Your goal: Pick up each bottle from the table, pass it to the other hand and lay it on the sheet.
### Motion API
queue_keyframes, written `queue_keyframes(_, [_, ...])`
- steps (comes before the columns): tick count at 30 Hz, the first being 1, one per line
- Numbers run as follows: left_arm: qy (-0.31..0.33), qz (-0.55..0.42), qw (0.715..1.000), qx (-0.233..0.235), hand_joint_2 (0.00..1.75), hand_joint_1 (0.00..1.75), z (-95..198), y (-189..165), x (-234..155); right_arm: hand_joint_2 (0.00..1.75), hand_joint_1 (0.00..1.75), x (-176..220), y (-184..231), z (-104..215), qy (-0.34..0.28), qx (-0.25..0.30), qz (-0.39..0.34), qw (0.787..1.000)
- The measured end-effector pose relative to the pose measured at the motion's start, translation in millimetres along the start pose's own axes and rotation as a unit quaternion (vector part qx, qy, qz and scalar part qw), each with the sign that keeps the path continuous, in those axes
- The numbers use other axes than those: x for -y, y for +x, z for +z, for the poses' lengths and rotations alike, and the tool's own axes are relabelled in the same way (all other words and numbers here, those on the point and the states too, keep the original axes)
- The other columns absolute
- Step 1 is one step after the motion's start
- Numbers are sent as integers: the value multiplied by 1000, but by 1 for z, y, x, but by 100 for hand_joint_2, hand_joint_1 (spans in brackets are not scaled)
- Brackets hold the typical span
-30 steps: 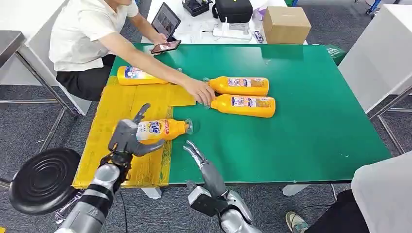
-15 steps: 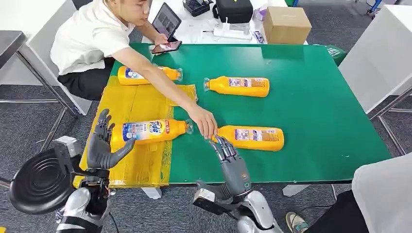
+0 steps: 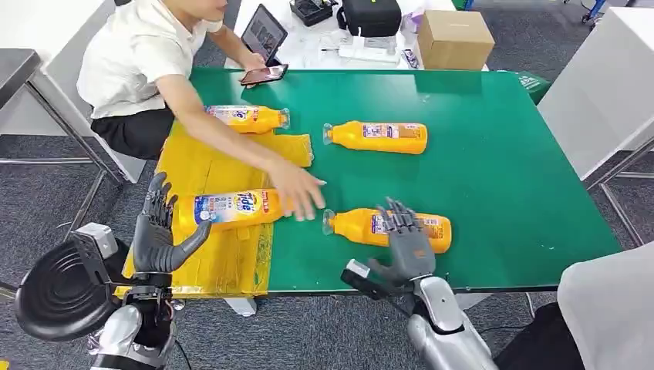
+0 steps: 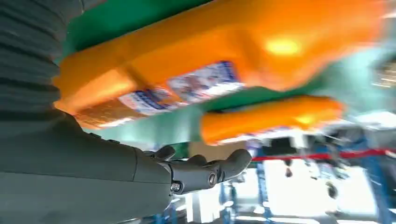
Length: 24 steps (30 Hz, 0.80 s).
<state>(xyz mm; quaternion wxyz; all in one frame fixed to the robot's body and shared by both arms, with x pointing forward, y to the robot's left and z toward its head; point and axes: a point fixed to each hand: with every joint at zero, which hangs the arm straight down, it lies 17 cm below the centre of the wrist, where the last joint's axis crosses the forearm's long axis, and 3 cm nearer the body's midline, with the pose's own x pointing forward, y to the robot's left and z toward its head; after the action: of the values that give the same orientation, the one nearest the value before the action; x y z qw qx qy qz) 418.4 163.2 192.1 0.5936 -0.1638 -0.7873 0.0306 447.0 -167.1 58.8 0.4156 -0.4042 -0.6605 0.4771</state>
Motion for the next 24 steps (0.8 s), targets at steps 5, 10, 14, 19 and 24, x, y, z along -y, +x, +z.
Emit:
queue_keyframes(5, [3, -2, 1000, 0, 175, 0, 5, 1, 0, 175, 0, -19, -31, 5, 35, -46, 38, 998])
queue_keyframes(10, [4, -7, 1000, -5, 175, 0, 10, -1, 1, 175, 0, -27, -53, 9, 56, -82, 55, 993])
queue_keyframes(14, [7, -9, 1000, -10, 175, 0, 16, -3, 1, 175, 0, -24, -78, 14, 54, -118, 76, 989])
queue_keyframes(19, [9, -8, 1000, -18, 175, 0, 20, -7, 2, 175, 0, -22, -93, 19, 54, -133, 94, 985])
queue_keyframes(24, [8, -7, 1000, -22, 175, 0, 22, -9, 4, 175, 0, -16, -103, 22, 42, -139, 102, 984])
